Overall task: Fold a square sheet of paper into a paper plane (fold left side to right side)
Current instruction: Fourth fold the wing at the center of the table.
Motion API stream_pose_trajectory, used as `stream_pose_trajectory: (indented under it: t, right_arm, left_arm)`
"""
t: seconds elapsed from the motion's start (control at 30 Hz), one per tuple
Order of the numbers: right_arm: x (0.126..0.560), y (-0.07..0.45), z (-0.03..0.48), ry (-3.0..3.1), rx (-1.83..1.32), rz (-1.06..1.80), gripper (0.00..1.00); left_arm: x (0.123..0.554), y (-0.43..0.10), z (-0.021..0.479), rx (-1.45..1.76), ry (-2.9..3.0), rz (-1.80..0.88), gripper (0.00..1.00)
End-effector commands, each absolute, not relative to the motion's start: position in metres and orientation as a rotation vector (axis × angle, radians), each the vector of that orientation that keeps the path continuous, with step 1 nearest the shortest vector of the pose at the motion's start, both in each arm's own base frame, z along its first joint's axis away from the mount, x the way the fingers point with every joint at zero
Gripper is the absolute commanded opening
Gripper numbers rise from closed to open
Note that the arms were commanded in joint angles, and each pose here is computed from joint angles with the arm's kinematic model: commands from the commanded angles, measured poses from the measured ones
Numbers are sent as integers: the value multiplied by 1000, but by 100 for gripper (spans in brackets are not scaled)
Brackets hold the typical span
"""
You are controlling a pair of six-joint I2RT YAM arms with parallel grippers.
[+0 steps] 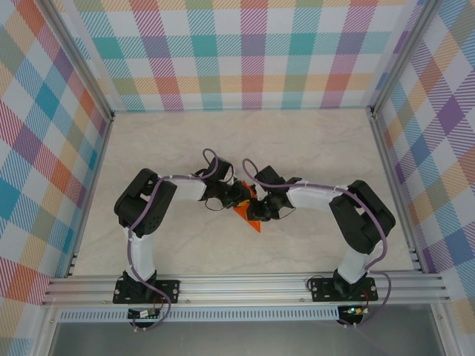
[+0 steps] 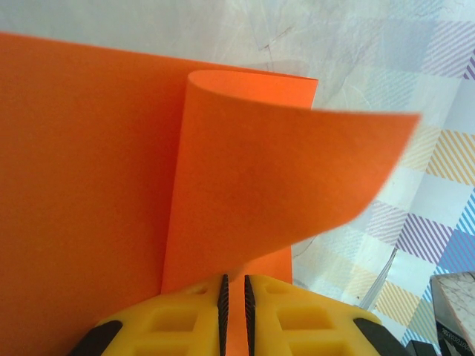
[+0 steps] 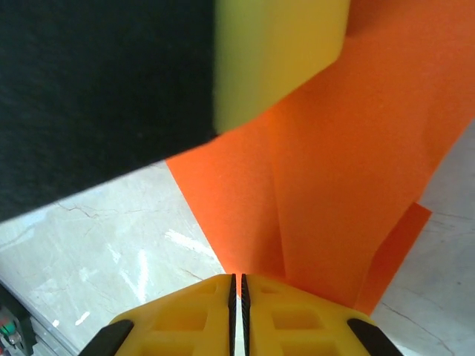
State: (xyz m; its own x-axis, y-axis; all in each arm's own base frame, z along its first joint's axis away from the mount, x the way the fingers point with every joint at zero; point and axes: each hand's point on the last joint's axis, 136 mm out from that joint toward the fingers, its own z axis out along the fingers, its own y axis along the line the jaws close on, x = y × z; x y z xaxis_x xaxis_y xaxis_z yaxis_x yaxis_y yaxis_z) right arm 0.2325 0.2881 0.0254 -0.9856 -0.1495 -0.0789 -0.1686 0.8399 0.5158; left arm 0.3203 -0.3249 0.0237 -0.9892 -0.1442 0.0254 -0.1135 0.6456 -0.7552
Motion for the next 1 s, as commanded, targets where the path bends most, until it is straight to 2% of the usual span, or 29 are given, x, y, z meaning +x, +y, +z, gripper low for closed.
stream_pose_trajectory:
  t: [0.0,0.67,0.97]
  right_arm:
    - [224,276,14,3035,-266,740,13]
    - [209,252,-1,3117,-273,600,13]
    - [176,237,-7,3188,-260,644,13]
  left_arm:
    - [308,-311,-12,-279,2923,-1149,17]
    - [308,-310,-13,-284,2924,-1138,17]
    - [307,-309,-17,-289,2932,-1130,16]
